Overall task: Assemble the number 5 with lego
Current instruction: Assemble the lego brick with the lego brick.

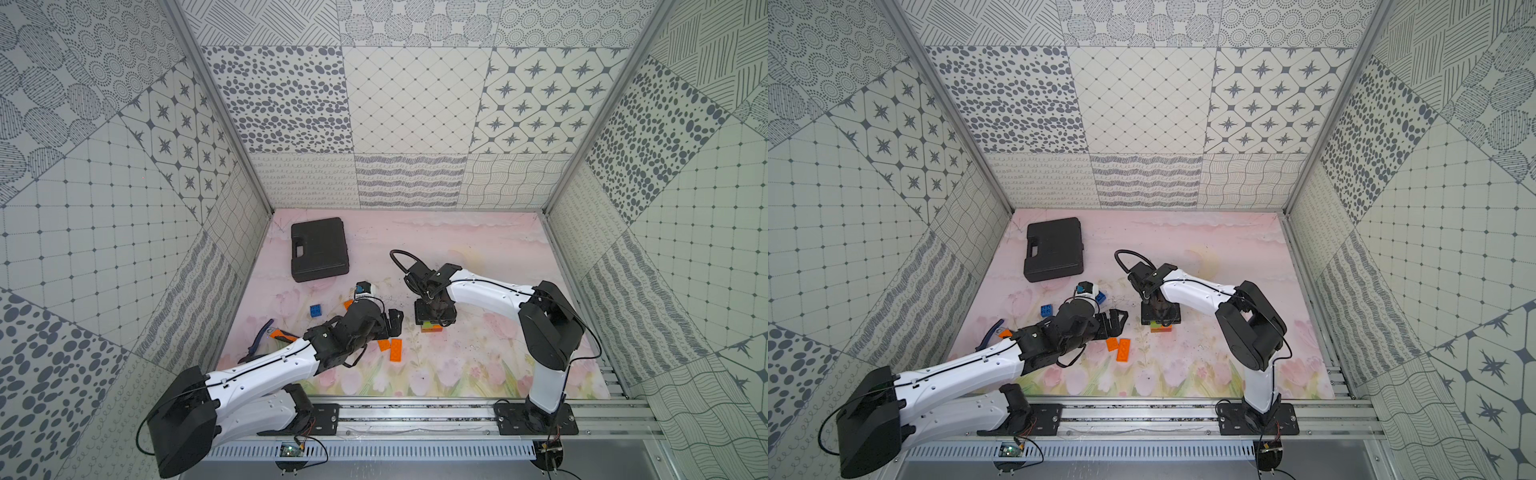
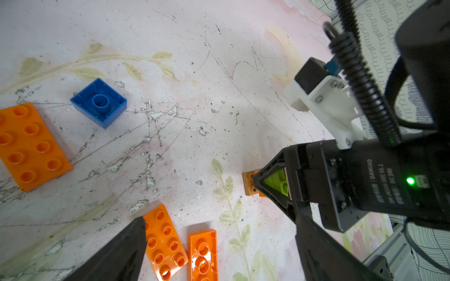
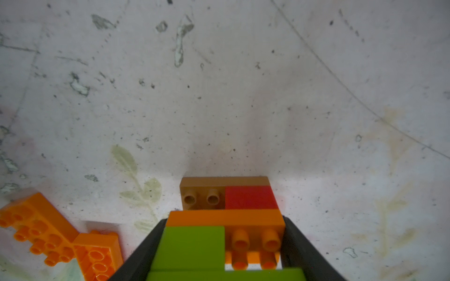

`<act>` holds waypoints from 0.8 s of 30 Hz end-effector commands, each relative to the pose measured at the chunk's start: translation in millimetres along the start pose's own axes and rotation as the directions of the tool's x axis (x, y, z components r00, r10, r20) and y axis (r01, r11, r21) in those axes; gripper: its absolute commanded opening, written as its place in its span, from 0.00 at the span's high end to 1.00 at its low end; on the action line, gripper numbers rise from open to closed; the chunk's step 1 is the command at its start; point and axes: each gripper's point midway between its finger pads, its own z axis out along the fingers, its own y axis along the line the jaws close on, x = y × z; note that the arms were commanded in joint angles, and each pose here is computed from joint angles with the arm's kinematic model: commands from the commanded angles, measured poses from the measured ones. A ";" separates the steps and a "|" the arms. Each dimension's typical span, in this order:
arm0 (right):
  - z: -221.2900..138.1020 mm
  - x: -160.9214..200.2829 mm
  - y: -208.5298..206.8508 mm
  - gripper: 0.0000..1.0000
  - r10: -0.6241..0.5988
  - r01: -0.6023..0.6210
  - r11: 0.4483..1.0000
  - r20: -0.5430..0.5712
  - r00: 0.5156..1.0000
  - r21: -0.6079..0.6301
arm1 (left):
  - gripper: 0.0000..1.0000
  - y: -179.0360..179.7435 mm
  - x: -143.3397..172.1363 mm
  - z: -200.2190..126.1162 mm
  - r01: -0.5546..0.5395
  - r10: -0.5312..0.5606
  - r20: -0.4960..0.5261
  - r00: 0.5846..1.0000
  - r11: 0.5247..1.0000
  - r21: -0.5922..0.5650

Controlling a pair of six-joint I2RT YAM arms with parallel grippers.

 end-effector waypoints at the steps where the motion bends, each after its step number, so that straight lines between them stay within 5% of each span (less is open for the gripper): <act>1: 34.2 9.0 -11.9 0.40 -0.017 0.020 0.999 -0.053 0.998 0.048 | 0.01 -0.2 -6.7 0.0 0.000 0.000 0.022 1.000 1.000 -0.003; 16: -20.9 -9.3 4.2 0.08 -0.043 0.049 0.996 0.074 0.996 -0.075 | 0.01 -0.7 -7.3 -1.4 -0.002 0.002 0.025 1.000 1.000 -0.001; 24: -88.8 -22.6 9.5 0.01 -0.168 0.257 0.941 0.353 0.920 -0.221 | 0.01 -8.9 -7.9 -3.4 -0.040 0.039 0.016 0.999 0.999 0.034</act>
